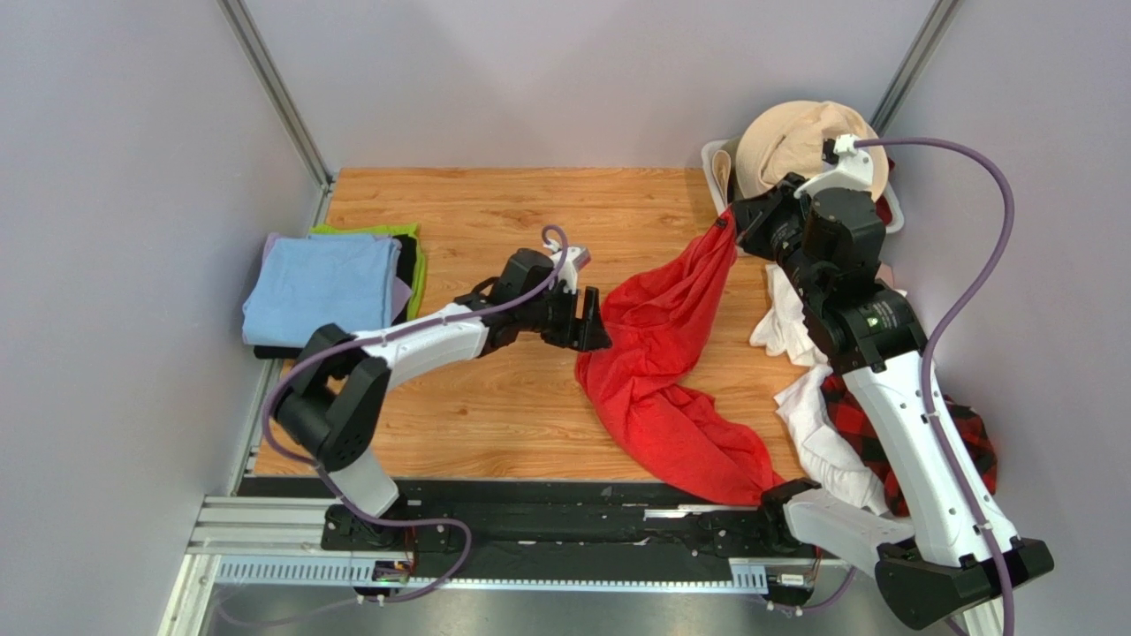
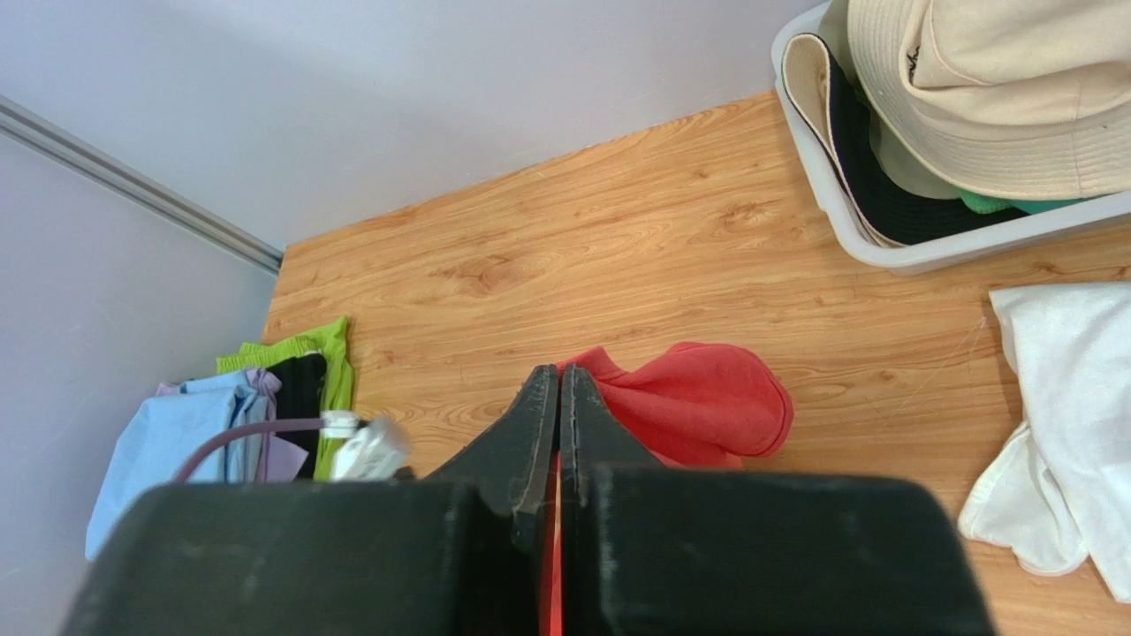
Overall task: Fold and stack the mixed laundry pile
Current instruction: Flatten out the tank top at the center of the board.
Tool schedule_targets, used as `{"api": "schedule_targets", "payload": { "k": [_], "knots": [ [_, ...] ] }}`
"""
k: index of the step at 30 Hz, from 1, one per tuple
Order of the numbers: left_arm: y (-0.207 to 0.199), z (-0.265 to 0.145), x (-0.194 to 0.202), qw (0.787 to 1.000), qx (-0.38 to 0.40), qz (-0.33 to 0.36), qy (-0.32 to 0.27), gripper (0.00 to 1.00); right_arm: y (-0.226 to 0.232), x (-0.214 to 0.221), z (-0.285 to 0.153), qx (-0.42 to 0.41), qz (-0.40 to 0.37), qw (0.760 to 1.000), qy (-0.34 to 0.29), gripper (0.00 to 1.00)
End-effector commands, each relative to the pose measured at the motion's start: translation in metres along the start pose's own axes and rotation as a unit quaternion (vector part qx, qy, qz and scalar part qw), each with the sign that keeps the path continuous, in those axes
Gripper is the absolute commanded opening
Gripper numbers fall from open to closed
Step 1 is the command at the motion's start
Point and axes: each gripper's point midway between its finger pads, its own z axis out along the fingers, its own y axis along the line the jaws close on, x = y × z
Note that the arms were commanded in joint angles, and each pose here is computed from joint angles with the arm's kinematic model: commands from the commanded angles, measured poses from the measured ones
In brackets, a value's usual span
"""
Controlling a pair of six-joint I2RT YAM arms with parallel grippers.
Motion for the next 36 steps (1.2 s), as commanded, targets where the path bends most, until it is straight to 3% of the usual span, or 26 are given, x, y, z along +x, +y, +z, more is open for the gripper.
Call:
{"api": "schedule_targets", "payload": {
  "k": [1, 7, 9, 10, 11, 14, 18, 19, 21, 26, 30, 35, 36],
  "knots": [
    [-0.015, 0.026, 0.011, 0.998, 0.033, -0.039, 0.047, 0.72, 0.009, -0.031, -0.014, -0.011, 0.005, 0.999, -0.044, 0.0],
    [0.001, 0.04, 0.033, 0.996, -0.02, -0.032, 0.084, 0.74, 0.003, -0.03, -0.015, 0.0, 0.006, 0.999, -0.045, 0.0],
    [0.008, 0.038, 0.037, 0.995, -0.04, -0.038, 0.084, 0.69, 0.002, -0.029, -0.015, 0.002, 0.008, 0.999, -0.044, 0.0],
    [0.009, 0.038, 0.04, 0.995, -0.041, -0.04, 0.087, 0.61, 0.001, -0.028, -0.015, 0.003, 0.009, 0.999, -0.043, 0.0],
    [0.008, 0.038, 0.041, 0.995, -0.036, -0.041, 0.089, 0.3, 0.001, -0.026, -0.014, 0.005, 0.009, 0.999, -0.041, 0.0],
    [-0.005, 0.033, 0.035, 0.996, -0.008, -0.04, 0.078, 0.0, -0.006, -0.024, -0.012, 0.019, 0.015, 0.999, -0.042, 0.0],
    [-0.002, -0.007, 0.007, 0.996, -0.072, -0.003, 0.043, 0.0, -0.029, -0.028, -0.006, 0.076, 0.023, 0.996, -0.051, 0.0],
    [-0.011, -0.026, -0.021, 0.997, -0.074, 0.02, 0.011, 0.0, -0.034, -0.031, -0.005, 0.09, 0.026, 0.994, -0.056, 0.0],
    [-0.006, -0.059, -0.043, 0.995, -0.095, 0.018, 0.0, 0.0, -0.041, -0.042, -0.004, 0.105, 0.041, 0.991, -0.068, 0.0],
    [-0.016, -0.147, -0.125, 0.988, -0.114, 0.038, -0.095, 0.0, -0.035, -0.072, 0.009, 0.102, 0.06, 0.989, -0.088, 0.0],
    [-0.028, -0.233, -0.187, 0.97, -0.146, 0.063, -0.182, 0.0, -0.017, -0.123, 0.003, 0.076, 0.06, 0.986, -0.133, 0.0],
    [-0.055, -0.31, -0.226, 0.946, -0.184, 0.13, -0.232, 0.0, 0.021, -0.203, -0.047, 0.013, 0.057, 0.971, -0.234, 0.0],
    [-0.074, -0.334, -0.239, 0.935, -0.181, 0.152, -0.265, 0.0, 0.03, -0.211, -0.056, -0.008, 0.054, 0.968, -0.246, 0.0]
  ]
}}
